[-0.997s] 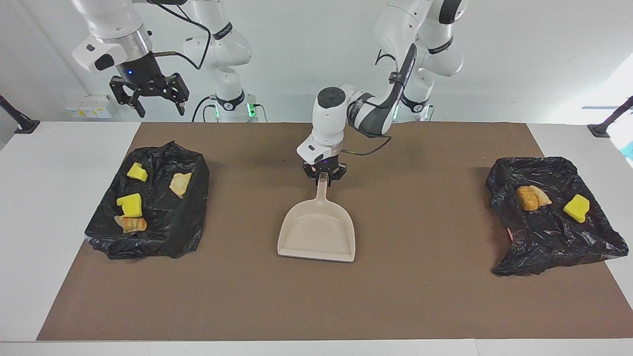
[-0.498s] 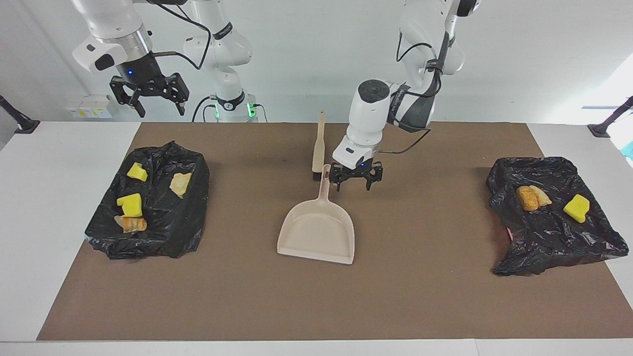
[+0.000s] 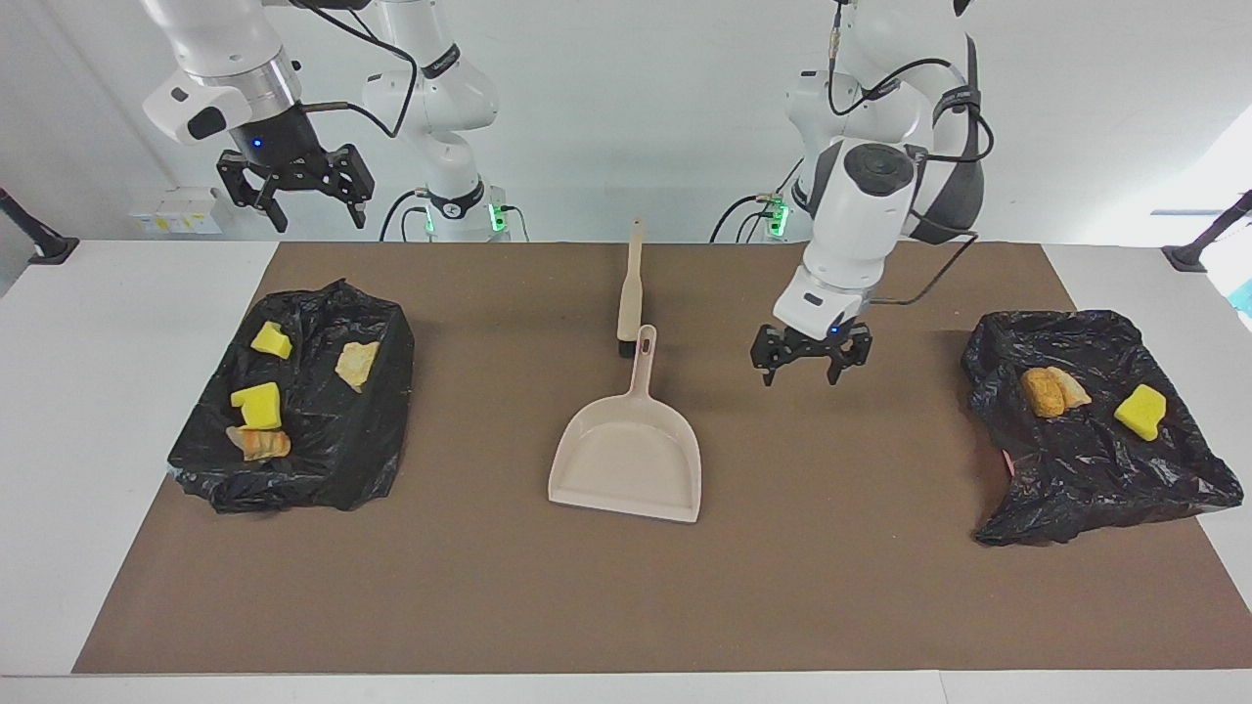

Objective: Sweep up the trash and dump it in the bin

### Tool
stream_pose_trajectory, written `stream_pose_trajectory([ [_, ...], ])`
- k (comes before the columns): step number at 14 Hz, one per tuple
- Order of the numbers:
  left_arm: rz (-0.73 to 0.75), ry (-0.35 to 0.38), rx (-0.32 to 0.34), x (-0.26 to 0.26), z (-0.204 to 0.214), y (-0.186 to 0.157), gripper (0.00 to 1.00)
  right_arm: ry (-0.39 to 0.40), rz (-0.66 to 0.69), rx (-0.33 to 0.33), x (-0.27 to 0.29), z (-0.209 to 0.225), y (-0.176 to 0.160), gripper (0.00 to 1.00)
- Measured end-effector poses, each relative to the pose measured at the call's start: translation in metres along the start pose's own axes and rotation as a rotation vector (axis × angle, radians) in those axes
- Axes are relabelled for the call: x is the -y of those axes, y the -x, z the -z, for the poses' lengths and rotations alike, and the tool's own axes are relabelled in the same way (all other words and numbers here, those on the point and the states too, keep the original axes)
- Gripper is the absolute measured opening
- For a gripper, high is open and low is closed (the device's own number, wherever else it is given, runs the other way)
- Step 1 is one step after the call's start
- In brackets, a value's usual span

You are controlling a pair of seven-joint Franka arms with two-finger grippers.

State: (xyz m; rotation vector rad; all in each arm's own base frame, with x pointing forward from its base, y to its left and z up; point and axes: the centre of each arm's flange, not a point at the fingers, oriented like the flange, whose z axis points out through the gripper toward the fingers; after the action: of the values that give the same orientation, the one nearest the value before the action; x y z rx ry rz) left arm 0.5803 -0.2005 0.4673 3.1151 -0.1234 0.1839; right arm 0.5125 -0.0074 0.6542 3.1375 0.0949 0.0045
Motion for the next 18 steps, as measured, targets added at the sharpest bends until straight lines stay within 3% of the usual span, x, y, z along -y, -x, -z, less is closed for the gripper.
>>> stream_pose_trajectory([
  [6, -0.109, -0.023, 0.043, 0.122, 0.049, -0.008, 1.00, 0.000, 0.000, 0.000, 0.000, 0.000, 0.000, 1.00],
  [10, -0.077, -0.028, 0.081, 0.178, 0.078, -0.006, 1.00, 0.000, 0.000, 0.000, 0.000, 0.000, 0.000, 1.00],
  [18, -0.014, -0.025, 0.114, 0.211, 0.155, 0.023, 1.00, 0.000, 0.000, 0.000, 0.000, 0.000, 0.000, 1.00],
])
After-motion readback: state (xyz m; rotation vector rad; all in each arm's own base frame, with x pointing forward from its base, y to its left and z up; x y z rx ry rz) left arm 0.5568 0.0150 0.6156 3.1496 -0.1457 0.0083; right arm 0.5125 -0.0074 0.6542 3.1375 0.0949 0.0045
